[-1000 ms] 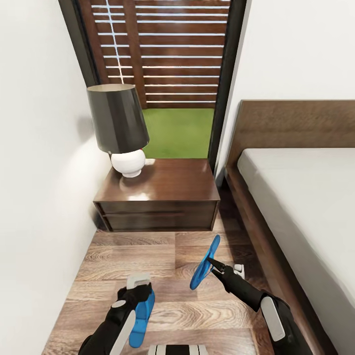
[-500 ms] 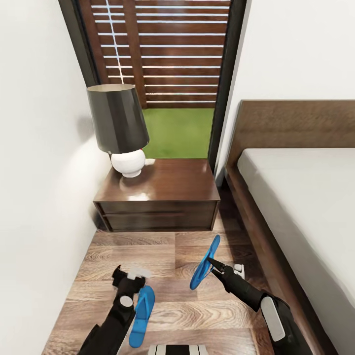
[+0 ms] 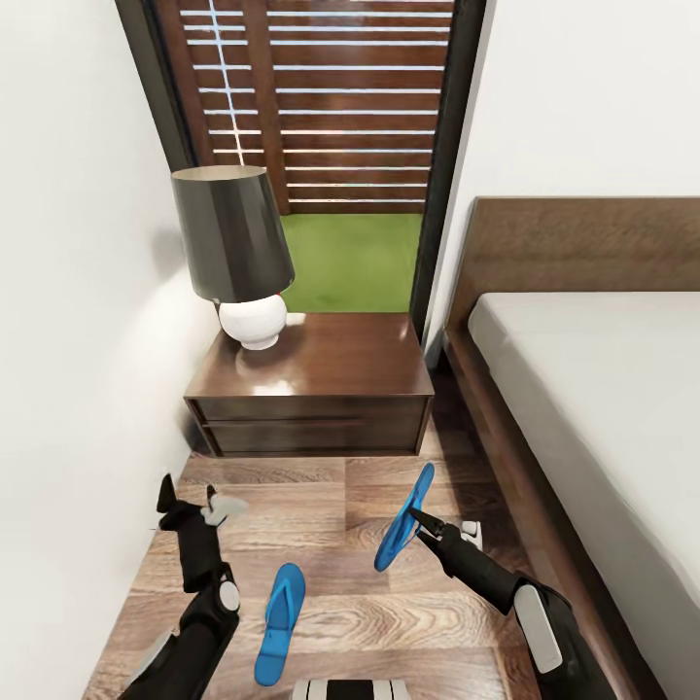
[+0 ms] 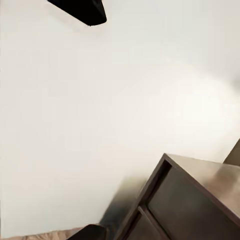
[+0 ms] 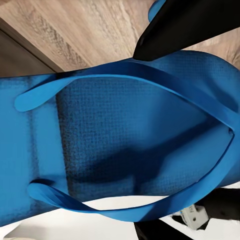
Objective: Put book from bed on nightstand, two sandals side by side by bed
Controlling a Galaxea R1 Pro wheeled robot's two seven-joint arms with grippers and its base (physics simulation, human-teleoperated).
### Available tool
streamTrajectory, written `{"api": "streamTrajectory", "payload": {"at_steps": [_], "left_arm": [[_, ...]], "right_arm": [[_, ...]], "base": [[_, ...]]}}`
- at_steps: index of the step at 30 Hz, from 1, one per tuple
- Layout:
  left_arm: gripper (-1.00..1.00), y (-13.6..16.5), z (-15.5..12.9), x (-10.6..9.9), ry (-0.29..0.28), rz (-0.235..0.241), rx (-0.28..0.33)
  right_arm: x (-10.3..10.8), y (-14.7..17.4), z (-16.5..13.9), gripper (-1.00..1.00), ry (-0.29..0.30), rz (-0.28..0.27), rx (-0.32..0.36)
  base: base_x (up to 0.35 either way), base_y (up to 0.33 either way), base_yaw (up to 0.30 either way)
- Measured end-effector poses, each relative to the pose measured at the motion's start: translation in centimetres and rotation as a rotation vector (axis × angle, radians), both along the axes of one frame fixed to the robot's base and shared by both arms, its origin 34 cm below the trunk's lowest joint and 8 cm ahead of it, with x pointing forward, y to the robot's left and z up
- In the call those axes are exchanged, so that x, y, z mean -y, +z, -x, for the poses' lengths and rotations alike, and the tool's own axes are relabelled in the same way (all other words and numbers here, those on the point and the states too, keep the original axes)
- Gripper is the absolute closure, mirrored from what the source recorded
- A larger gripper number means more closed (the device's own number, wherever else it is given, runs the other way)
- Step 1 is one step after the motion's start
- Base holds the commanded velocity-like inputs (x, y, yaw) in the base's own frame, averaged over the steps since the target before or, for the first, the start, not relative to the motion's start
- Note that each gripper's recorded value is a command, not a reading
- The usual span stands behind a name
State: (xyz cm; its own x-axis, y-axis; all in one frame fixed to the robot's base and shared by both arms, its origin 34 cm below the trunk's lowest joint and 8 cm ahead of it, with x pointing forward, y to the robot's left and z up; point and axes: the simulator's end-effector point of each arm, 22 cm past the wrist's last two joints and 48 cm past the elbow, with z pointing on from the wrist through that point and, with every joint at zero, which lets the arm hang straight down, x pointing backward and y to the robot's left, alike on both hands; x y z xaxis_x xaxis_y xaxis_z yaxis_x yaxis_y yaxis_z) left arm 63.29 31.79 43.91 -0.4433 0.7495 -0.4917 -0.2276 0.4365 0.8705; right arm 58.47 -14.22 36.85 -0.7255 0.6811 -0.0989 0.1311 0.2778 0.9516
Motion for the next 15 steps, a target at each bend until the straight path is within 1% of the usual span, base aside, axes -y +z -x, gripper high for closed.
{"api": "streamTrajectory", "payload": {"at_steps": [1, 2, 4, 7, 8, 9, 11, 13, 14, 15], "left_arm": [[-1.0, 0.3, 0.0, -1.3, 0.002, -0.031, 0.003], [-1.0, 0.4, 0.0, -1.9, 0.0, -0.047, 0.004], [-1.0, 0.4, 0.0, -2.2, -0.007, -0.052, 0.004], [-1.0, 0.1, -0.2, -1.8, -0.035, -0.037, 0.011], [-1.0, -0.5, -0.1, -1.2, -0.064, -0.02, 0.013], [-1.0, -0.7, -0.1, -1.0, -0.074, -0.013, 0.014], [-1.0, -1.2, -0.1, 0.4, -0.12, 0.004, 0.019], [-1.0, -1.6, -0.2, 3.7, -0.217, -0.017, 0.014], [-1.0, -1.5, -0.2, 4.5, -0.239, -0.026, 0.016], [-1.0, -1.4, -0.2, 5.6, -0.275, -0.041, 0.018]], "right_arm": [[0.0, 0.0, 0.0, 1.0, 0.0, 0.0, 0.0], [0.0, 0.0, 0.0, 1.0, 0.0, 0.0, 0.0], [0.0, 0.0, 0.0, 1.0, 0.0, 0.0, 0.0], [0.0, 0.0, 0.0, 1.0, 0.0, 0.0, 0.0], [0.0, 0.0, 0.0, 1.0, 0.0, 0.0, 0.0], [0.0, 0.0, 0.0, 1.0, 0.0, 0.0, 0.0], [0.0, 0.0, 0.0, 1.0, 0.0, 0.0, 0.0], [0.0, 0.0, 0.0, 1.0, 0.0, 0.0, 0.0], [0.0, 0.0, 0.0, 1.0, 0.0, 0.0, 0.0], [0.0, 0.0, 0.0, 1.0, 0.0, 0.0, 0.0]], "base": [[0.0, 0.0, 0.0], [0.0, 0.0, 0.0], [0.0, 0.0, 0.0], [0.0, 0.0, 0.0], [0.0, 0.0, 0.0], [0.0, 0.0, 0.0], [0.0, 0.0, 0.0], [0.0, 0.0, 0.0], [0.0, 0.0, 0.0], [0.0, 0.0, 0.0]]}}
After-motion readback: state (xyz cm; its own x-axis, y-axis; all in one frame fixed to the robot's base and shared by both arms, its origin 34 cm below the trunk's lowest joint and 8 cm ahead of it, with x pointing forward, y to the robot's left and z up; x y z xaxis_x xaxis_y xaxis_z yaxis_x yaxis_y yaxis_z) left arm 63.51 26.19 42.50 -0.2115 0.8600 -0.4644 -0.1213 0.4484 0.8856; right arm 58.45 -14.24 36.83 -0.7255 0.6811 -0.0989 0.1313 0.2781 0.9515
